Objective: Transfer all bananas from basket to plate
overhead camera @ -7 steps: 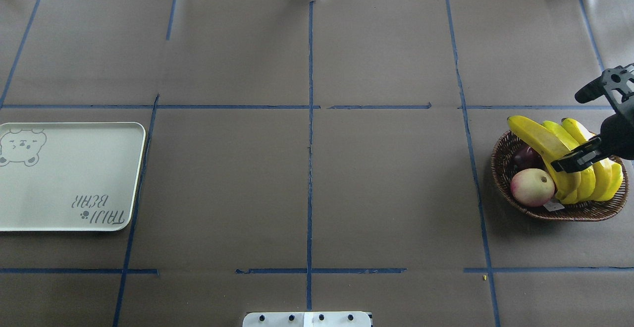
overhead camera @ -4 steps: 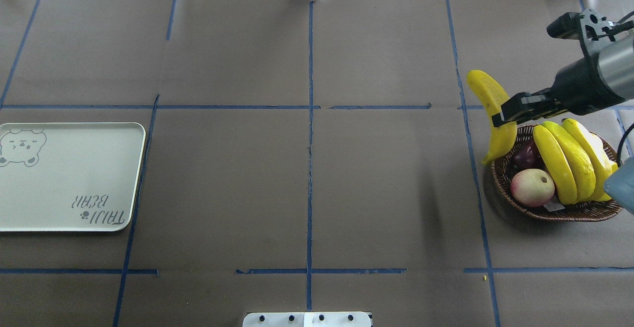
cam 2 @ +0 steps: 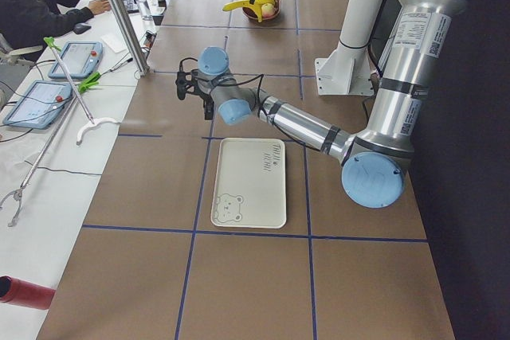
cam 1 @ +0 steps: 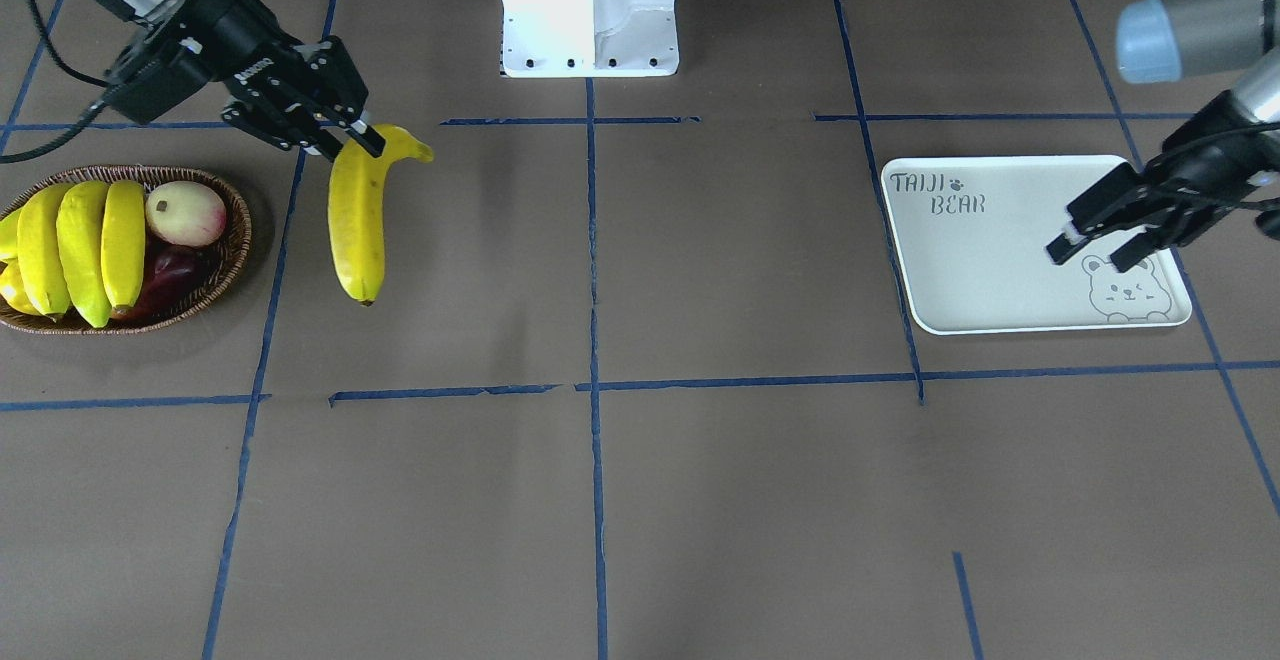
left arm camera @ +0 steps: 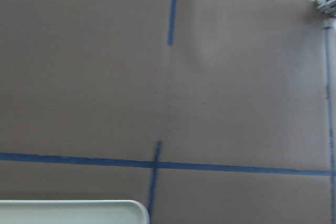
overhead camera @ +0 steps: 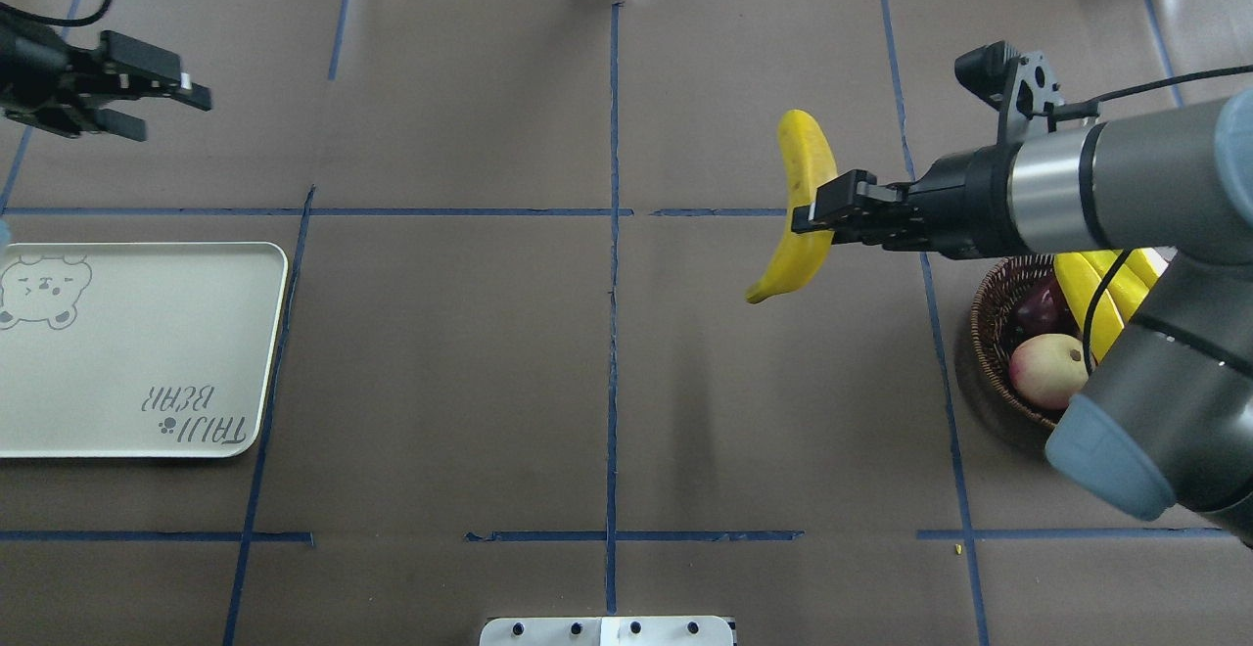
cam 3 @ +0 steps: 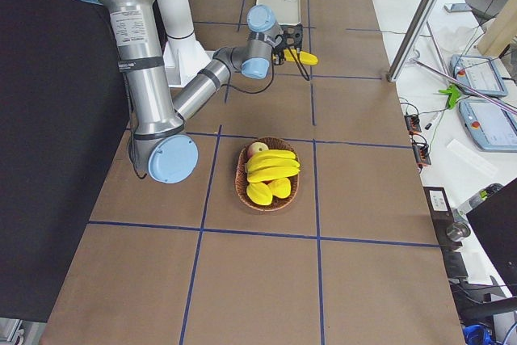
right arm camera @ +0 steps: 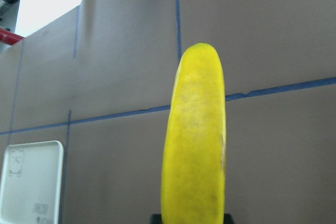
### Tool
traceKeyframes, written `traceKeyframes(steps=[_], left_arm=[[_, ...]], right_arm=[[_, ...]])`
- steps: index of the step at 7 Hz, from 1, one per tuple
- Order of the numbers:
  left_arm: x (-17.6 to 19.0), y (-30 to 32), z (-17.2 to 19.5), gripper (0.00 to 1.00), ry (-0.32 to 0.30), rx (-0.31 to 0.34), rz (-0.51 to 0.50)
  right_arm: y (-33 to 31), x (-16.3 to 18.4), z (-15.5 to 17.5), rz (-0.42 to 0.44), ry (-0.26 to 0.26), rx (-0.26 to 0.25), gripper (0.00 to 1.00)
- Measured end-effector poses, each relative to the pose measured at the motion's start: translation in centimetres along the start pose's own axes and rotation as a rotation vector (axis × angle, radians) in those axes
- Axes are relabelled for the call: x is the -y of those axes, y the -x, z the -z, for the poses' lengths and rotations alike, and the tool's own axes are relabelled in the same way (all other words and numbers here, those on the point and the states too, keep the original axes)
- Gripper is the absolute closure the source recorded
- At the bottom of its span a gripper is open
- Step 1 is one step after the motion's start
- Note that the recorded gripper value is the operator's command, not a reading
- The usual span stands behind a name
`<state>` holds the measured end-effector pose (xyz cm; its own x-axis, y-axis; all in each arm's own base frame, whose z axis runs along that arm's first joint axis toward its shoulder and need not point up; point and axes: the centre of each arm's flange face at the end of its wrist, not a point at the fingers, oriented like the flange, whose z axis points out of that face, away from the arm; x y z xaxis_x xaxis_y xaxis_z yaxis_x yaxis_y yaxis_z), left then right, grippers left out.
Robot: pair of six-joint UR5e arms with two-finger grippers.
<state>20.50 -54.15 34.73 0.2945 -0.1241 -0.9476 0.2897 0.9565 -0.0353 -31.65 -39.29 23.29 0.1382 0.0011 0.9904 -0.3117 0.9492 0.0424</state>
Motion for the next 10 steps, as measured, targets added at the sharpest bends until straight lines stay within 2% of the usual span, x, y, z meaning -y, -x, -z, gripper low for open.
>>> traceKeyframes(steps=[1, 2, 4, 5, 7, 10], left_arm=[[-2.1, -4.8, -2.3, 0.01, -0.009, -0.081, 0.073], [-4.2, -8.7, -3.5, 0.01, -0.005, -0.178, 0.148], [-8.0, -16.5, -5.0, 0.01, 0.076, -0.316, 0.245], [-9.6, -19.0, -5.9, 0.01, 0.104, -0.346, 0.258], [-13.1, -23.3, -9.3, 0.01, 0.123, -0.382, 0.258], [-15.3, -26.5, -12.5, 0.04, 0.136, -0.391, 0.258]], right_arm=[[1.4, -2.7, -1.7, -0.02, -0.041, 0.071, 0.98], [2.7, -4.6, -3.2, -0.028, -0.059, 0.116, 0.98], [4.6, -6.4, -5.7, -0.028, -0.051, 0.148, 0.98], [4.9, -7.0, -6.3, -0.023, -0.041, 0.152, 0.98], [5.7, -7.9, -6.8, -0.014, -0.025, 0.166, 0.98], [6.6, -8.3, -6.9, -0.013, -0.019, 0.182, 0.98]])
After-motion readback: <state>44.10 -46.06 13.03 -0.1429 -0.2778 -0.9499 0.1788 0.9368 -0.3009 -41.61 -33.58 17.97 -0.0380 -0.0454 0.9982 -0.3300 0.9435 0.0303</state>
